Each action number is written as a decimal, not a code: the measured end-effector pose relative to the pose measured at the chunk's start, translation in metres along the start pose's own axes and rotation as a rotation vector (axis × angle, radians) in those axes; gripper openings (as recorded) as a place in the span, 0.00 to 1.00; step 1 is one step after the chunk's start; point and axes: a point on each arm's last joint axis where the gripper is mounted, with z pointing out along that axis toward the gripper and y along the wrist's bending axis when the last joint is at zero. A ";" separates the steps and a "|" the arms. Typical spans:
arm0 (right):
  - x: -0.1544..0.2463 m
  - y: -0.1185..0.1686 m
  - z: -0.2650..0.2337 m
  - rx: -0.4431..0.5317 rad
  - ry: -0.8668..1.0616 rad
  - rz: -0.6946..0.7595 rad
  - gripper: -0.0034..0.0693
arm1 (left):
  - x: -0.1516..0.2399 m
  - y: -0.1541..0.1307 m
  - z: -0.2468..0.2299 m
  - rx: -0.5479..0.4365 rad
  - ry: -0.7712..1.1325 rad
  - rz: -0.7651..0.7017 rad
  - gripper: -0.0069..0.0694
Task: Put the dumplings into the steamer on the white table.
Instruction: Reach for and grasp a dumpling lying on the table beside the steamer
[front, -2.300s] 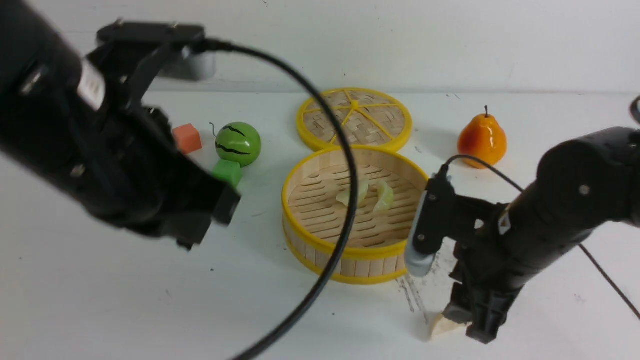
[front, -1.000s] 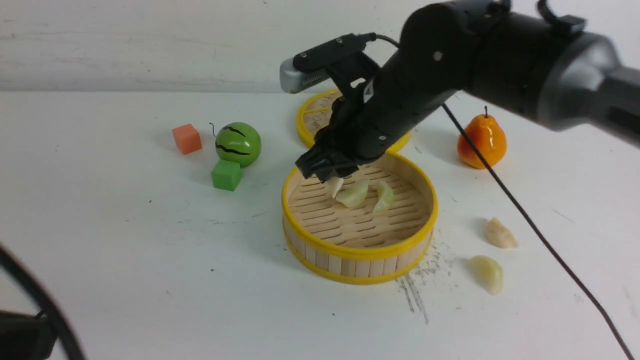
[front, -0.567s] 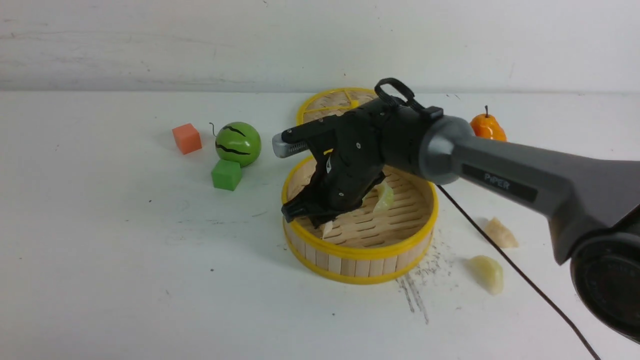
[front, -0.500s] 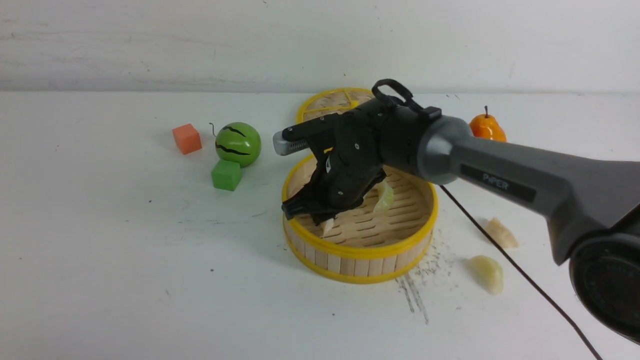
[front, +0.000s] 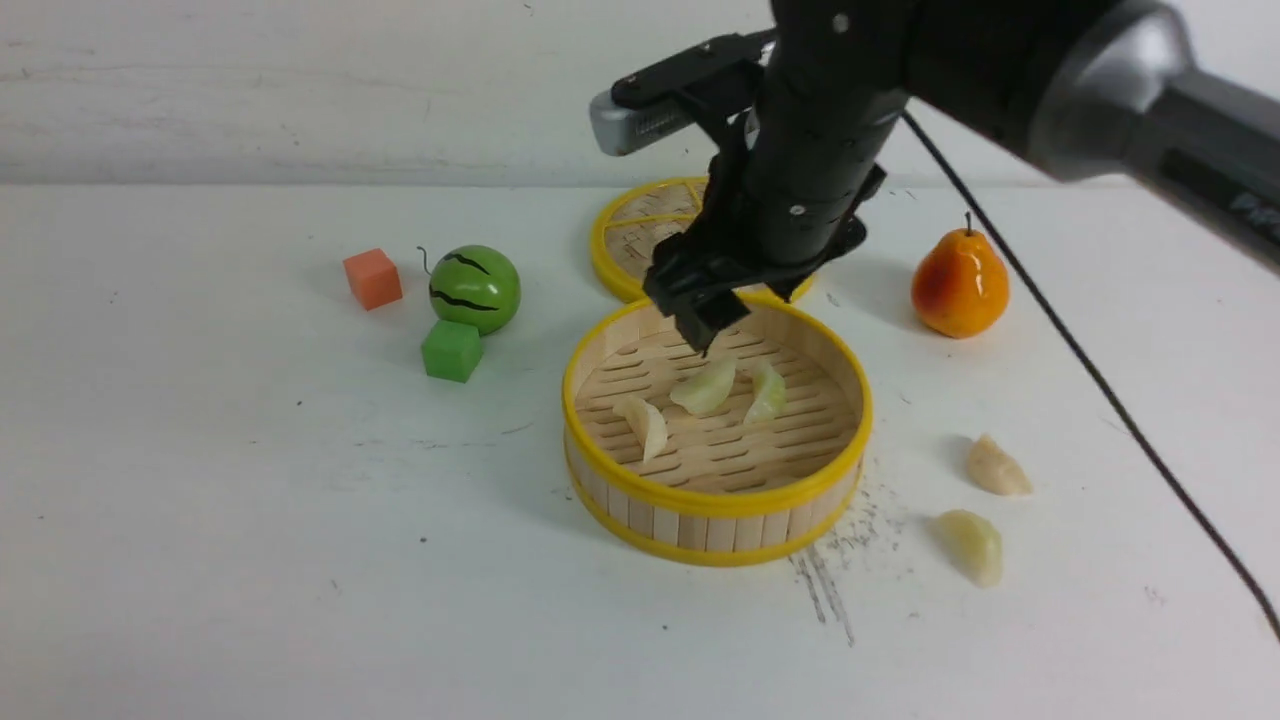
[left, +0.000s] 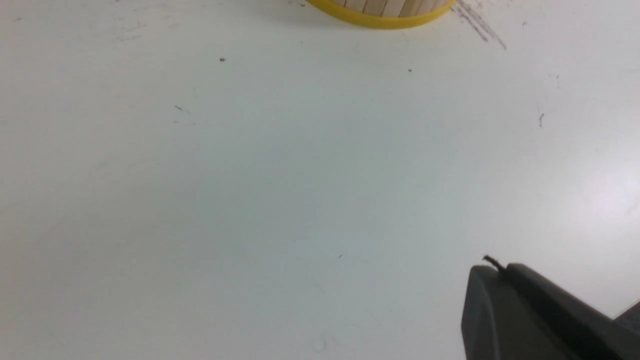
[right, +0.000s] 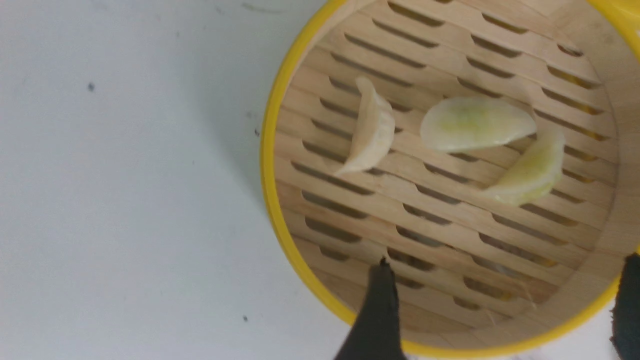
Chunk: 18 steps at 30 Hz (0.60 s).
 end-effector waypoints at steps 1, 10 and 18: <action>0.008 -0.005 -0.006 -0.002 0.015 -0.004 0.84 | -0.001 0.000 0.000 0.002 -0.009 0.000 0.08; 0.101 -0.061 0.034 0.029 0.262 0.153 0.83 | -0.002 -0.001 0.000 0.016 -0.021 -0.008 0.08; 0.143 -0.100 0.082 0.083 0.219 0.308 0.82 | -0.003 -0.002 0.000 0.018 -0.028 -0.008 0.09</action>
